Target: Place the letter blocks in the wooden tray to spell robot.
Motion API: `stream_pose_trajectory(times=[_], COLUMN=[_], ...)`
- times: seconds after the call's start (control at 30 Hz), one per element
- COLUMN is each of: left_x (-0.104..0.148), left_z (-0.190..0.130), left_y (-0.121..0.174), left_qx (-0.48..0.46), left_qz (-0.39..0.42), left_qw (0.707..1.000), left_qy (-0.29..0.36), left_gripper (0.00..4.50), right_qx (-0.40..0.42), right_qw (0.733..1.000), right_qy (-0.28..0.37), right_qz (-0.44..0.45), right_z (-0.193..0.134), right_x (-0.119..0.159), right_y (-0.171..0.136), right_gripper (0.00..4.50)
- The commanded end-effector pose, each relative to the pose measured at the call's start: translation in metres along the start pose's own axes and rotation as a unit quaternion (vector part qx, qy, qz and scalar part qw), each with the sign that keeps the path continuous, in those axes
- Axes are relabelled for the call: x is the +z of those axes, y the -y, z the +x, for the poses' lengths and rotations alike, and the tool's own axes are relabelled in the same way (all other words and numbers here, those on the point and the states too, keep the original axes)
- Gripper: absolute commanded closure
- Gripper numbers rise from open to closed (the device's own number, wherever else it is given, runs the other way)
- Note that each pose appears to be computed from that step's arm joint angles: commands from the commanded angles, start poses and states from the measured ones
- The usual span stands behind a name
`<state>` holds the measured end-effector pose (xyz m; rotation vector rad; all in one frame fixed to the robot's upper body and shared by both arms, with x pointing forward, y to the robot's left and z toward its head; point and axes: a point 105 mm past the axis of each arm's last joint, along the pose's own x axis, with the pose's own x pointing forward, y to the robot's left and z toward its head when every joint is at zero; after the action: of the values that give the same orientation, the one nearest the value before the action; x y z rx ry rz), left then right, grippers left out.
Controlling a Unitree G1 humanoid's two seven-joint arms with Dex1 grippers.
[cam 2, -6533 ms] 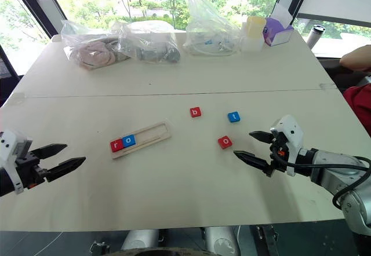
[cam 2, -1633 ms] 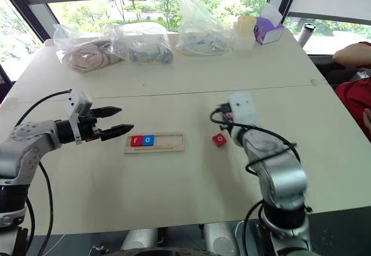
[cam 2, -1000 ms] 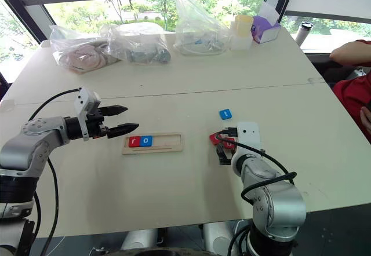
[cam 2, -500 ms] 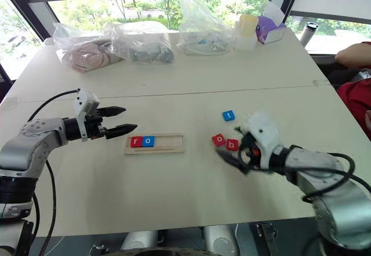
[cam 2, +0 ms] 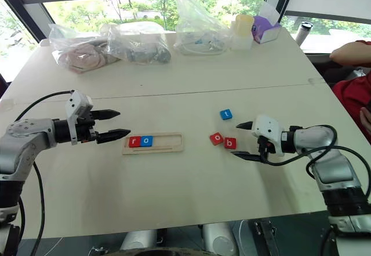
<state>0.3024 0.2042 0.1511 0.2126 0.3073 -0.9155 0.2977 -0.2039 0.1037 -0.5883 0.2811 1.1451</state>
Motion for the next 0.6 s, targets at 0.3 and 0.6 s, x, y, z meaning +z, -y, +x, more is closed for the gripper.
stream_pose_trajectory(times=[0.3, 0.6], left_x=[0.008, -0.004], left_z=[-0.016, -0.034], left_y=[0.001, 0.000], left_qx=[0.030, 0.022], left_qz=[0.010, 0.012], left_qw=[0.999, 0.999], left_qy=[0.008, -0.038], left_gripper=[0.00, 0.00], right_qx=[0.028, -0.037], right_qw=[1.000, 0.997], right_qy=[0.009, 0.073], right_qz=[0.005, -0.004], right_z=[0.011, 0.019], right_x=[-0.016, 0.076], right_y=[0.006, 0.031], right_gripper=[2.75, 3.35])
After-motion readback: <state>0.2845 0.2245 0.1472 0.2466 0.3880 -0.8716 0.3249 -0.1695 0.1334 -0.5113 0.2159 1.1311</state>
